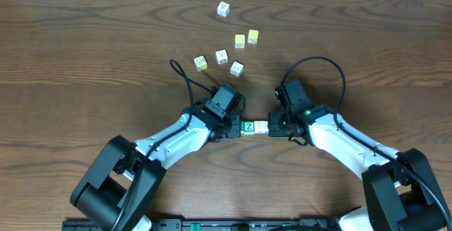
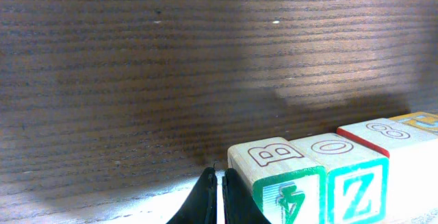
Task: Lift 4 blocks
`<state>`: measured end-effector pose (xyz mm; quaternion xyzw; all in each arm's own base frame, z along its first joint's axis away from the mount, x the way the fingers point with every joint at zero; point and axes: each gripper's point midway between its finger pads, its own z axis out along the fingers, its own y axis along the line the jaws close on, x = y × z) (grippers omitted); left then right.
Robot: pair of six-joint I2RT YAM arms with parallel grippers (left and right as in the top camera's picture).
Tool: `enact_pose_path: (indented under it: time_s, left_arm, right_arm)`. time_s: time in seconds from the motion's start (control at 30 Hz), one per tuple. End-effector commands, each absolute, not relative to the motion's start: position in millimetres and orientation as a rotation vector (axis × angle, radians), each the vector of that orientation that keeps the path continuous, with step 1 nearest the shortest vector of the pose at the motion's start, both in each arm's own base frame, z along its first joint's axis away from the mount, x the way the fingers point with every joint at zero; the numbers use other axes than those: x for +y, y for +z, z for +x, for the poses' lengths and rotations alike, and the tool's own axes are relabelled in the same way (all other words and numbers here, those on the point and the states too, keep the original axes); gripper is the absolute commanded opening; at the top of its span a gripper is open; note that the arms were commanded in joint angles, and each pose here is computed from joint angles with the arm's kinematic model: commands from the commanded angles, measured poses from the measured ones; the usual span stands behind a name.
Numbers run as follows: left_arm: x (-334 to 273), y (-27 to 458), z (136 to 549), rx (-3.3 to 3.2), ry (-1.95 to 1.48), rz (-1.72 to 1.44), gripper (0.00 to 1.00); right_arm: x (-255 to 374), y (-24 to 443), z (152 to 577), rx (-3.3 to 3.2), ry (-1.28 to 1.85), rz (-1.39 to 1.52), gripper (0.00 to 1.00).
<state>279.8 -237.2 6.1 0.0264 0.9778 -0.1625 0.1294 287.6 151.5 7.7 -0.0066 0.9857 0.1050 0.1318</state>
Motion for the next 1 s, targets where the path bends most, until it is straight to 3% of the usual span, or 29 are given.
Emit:
enact_pose_path:
  time_s: [0.0,0.97]
  left_arm:
    - [-260.5,9.2,264.1,2.861,-0.604,0.144,0.07]
    - [-267.3,12.3,263.1,2.855,-0.660,0.158,0.07]
  right_arm:
    - [186.7,11.2,272.9,2.890,0.514,-0.084,0.01]
    - [196.3,13.9,272.3,2.875,0.562,-0.113,0.01]
